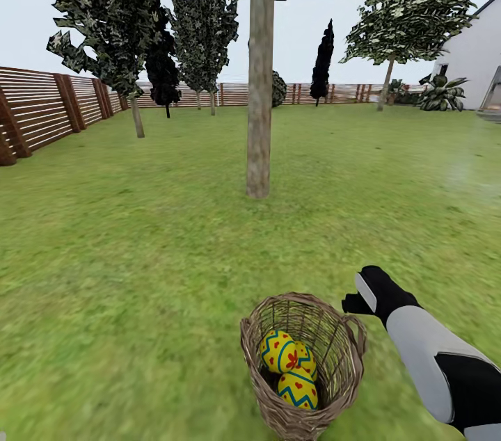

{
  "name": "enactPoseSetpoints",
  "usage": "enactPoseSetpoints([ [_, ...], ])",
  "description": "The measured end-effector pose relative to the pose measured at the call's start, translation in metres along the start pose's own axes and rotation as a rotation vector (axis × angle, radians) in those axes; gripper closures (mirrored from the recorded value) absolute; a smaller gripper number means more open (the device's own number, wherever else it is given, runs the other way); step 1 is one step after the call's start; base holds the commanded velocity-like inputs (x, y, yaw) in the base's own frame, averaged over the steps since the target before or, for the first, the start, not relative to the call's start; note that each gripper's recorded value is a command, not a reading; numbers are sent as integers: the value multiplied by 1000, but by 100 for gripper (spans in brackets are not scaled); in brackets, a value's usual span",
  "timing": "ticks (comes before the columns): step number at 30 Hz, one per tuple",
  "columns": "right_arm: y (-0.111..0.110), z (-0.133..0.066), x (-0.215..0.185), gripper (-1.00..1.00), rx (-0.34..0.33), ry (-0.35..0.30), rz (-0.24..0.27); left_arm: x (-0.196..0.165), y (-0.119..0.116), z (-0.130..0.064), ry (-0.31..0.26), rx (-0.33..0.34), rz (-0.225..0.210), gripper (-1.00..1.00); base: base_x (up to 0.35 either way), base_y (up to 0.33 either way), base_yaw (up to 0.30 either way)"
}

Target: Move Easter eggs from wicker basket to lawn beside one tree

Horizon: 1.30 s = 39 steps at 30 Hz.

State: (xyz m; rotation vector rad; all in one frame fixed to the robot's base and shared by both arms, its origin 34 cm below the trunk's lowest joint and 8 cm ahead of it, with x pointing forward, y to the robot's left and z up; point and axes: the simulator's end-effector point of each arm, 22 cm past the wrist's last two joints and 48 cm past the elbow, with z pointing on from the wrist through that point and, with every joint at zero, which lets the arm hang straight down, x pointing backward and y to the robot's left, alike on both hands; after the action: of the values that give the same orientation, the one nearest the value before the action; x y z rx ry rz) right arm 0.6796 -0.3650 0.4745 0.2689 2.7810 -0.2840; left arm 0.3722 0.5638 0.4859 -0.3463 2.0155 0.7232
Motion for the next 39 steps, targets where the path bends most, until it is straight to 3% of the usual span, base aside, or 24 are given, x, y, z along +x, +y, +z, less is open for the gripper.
enactPoseSetpoints([
  [30, 4, 29, 18, -100, 3, -4, -3, 38, -8, 8, 0, -2, 0, -100, 0, 0, 0],
  [39, 4, 28, 12, -100, 4, -17, -3, 42, -9, 9, 0, -2, 1, -100, 0, 0, 0],
])
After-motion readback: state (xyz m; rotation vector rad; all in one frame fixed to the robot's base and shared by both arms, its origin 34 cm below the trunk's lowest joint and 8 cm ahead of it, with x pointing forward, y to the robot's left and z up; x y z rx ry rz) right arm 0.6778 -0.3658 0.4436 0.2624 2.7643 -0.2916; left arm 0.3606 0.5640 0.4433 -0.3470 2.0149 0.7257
